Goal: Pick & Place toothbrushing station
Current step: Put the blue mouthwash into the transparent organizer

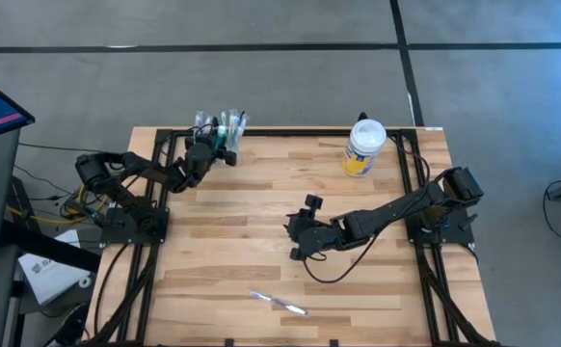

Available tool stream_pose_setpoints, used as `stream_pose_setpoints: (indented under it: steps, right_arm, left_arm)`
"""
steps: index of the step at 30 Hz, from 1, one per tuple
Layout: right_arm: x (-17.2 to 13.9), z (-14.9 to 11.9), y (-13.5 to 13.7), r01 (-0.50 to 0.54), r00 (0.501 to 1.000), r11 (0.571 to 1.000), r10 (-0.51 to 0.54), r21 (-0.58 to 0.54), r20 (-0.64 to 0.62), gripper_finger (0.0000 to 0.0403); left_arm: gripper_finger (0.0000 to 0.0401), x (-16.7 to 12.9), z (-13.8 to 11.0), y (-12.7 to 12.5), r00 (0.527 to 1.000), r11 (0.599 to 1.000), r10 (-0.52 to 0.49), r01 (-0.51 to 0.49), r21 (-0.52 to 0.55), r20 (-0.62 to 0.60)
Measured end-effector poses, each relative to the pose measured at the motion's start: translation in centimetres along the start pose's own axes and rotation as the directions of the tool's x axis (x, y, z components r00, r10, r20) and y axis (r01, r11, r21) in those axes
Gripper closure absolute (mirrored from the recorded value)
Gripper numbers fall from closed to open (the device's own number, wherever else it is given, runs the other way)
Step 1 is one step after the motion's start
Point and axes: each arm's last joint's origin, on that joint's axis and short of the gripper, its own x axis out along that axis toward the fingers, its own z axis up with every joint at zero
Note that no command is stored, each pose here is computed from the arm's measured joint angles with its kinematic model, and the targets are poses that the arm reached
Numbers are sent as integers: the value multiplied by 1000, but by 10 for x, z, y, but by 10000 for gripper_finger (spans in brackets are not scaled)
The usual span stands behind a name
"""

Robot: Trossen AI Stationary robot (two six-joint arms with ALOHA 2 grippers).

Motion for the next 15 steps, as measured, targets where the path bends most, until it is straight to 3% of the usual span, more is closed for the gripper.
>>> stream_pose_setpoints:
  steps: [15]
  right_arm:
    - [0, 0, 0, 0, 1000, 1000, 0, 0, 0, 278]
  left_arm:
    - [281, -3, 0, -4, 1000, 1000, -10, 10, 6, 7]
